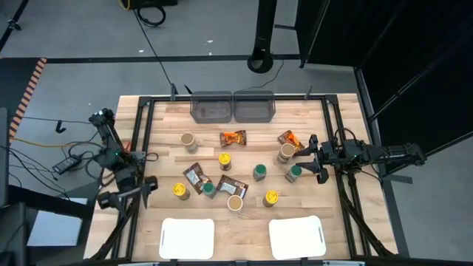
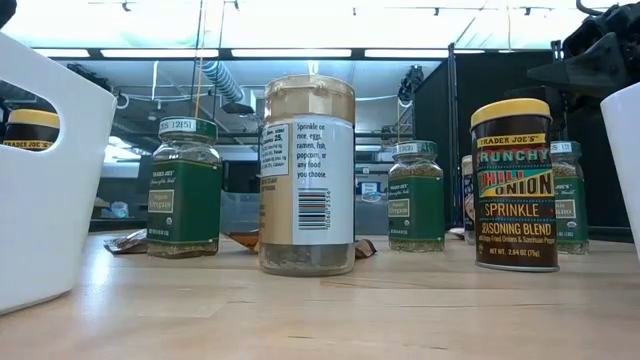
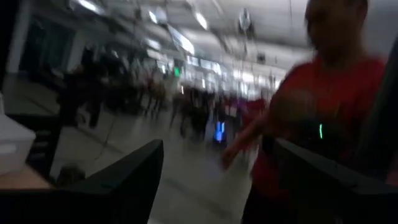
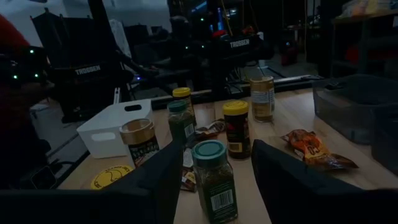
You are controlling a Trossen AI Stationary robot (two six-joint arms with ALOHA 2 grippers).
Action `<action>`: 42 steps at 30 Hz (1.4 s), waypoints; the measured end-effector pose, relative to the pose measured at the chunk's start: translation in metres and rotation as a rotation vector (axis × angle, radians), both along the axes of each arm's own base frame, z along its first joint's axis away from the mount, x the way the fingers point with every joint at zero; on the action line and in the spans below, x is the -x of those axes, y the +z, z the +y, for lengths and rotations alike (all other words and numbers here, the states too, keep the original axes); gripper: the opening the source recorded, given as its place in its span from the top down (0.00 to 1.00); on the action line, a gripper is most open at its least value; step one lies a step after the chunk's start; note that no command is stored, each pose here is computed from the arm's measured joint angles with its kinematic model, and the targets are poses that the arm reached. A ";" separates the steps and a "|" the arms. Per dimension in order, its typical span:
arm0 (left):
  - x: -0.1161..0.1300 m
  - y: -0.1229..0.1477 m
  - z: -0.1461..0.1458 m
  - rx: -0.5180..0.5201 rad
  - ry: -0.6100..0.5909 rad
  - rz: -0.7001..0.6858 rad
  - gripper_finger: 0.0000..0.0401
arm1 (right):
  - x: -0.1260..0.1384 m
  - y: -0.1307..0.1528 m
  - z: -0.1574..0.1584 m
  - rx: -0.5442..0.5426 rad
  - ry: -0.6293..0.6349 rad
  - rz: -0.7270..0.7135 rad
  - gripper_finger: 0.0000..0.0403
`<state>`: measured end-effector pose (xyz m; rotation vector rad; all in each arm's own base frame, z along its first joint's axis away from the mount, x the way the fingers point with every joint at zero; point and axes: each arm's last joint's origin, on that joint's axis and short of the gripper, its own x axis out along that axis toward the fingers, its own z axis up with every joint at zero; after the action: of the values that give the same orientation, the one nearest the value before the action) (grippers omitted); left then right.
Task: Sort spices by type
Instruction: Put the top left golden seasoning bottle into the left black bin
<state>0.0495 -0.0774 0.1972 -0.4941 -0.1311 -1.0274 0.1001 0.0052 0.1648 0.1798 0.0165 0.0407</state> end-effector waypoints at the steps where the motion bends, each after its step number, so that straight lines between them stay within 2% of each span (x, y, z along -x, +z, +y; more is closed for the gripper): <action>1: 0.000 0.003 0.001 0.045 0.015 0.002 0.24 | 0.000 0.000 0.000 0.000 0.000 0.000 0.51; 7: 0.003 0.020 0.010 0.222 0.069 -0.081 0.24 | 0.000 0.000 0.000 0.000 0.000 0.000 0.51; 13: 0.003 0.025 0.015 0.270 0.193 -0.124 0.24 | 0.000 0.000 0.000 0.000 0.001 0.000 0.51; 15: 0.002 0.028 0.019 0.296 0.295 -0.135 0.24 | 0.000 0.000 0.000 0.000 0.000 0.000 0.51; 18: 0.003 0.038 0.031 0.347 0.563 -0.153 0.24 | 0.000 0.000 0.000 0.000 0.000 0.000 0.51; 21: 0.006 0.055 0.046 0.430 0.784 -0.100 0.24 | 0.000 0.000 -0.002 0.065 -0.049 -0.001 0.51; 26: 0.001 0.076 0.046 0.259 0.972 0.124 0.24 | 0.000 0.002 -0.004 0.085 -0.147 -0.022 0.51; 30: -0.005 0.101 0.042 0.067 1.203 0.286 0.24 | 0.001 0.006 -0.006 0.100 -0.218 -0.053 0.51; 32: -0.007 0.117 0.041 0.034 1.319 0.332 0.24 | 0.001 0.008 -0.007 0.089 -0.233 -0.076 0.51; 34: -0.009 0.135 0.038 0.023 1.415 0.360 0.24 | 0.001 0.012 -0.007 0.040 -0.232 -0.117 0.51; 36: -0.014 0.151 0.031 -0.038 1.504 0.367 0.24 | 0.001 0.014 -0.007 -0.018 -0.229 -0.141 0.51; 39: -0.021 0.174 0.021 -0.148 1.549 0.350 0.24 | 0.002 0.018 -0.007 -0.127 -0.221 -0.197 0.51; 42: -0.030 0.197 0.016 -0.172 1.606 0.352 0.24 | 0.003 0.025 -0.007 -0.238 -0.205 -0.275 0.51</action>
<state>0.0795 -0.0617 0.3941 -0.2562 -0.0817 0.6176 0.0966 -0.0017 0.1898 0.4117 -0.2820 -0.1378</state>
